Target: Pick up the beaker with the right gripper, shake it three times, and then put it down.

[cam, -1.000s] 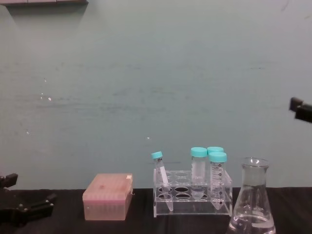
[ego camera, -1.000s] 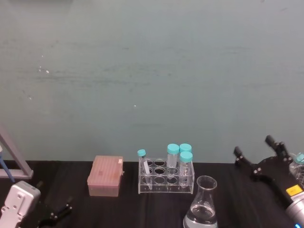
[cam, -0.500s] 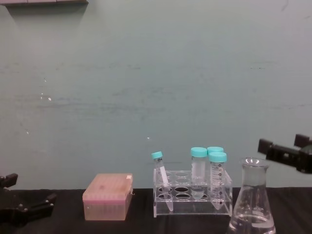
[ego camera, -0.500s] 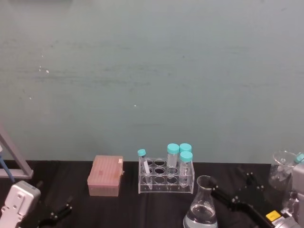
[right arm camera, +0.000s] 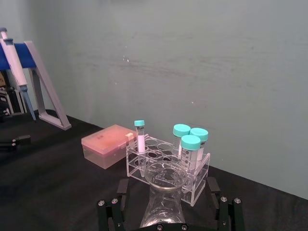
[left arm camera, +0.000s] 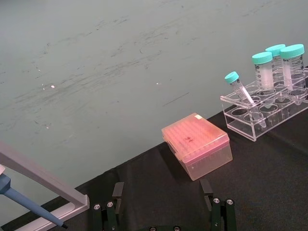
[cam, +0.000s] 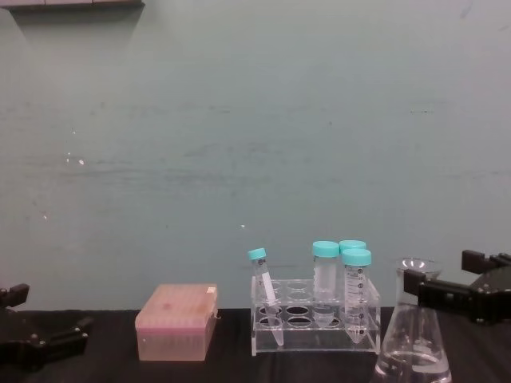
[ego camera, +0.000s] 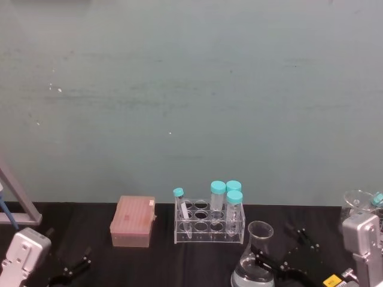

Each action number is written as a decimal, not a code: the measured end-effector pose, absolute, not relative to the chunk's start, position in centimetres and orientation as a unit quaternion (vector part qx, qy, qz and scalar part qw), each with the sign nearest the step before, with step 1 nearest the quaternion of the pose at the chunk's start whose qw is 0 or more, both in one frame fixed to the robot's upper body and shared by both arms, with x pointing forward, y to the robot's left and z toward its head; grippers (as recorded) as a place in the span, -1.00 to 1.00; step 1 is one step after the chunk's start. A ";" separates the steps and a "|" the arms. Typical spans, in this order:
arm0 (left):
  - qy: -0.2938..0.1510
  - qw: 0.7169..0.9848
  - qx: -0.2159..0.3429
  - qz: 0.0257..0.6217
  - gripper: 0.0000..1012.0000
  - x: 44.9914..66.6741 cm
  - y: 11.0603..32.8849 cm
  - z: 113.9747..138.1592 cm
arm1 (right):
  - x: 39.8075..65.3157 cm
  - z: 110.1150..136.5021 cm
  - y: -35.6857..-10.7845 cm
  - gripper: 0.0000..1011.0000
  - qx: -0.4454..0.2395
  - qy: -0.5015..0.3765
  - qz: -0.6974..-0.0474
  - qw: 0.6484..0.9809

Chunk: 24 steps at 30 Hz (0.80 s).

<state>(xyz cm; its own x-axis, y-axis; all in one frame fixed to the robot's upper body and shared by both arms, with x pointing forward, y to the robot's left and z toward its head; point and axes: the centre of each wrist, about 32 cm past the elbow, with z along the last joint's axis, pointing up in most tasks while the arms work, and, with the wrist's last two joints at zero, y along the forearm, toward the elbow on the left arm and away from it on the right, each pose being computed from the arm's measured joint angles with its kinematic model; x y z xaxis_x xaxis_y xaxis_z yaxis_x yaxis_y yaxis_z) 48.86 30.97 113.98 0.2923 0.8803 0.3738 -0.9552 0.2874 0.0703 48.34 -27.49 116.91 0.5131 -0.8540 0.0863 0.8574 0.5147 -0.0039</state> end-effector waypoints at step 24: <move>-0.132 0.791 0.141 0.580 0.98 48.9 31.0 114.0 | 51.3 115.3 -25.8 0.98 -0.040 -0.031 -0.490 0.870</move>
<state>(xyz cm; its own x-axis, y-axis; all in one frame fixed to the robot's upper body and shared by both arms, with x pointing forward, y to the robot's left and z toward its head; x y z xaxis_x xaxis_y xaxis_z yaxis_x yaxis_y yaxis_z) 48.86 30.97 113.98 0.2923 0.8803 0.3737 -0.9553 0.2873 0.0702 51.29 -25.82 115.29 0.5187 -0.8499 0.0929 0.8548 0.5174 -0.0397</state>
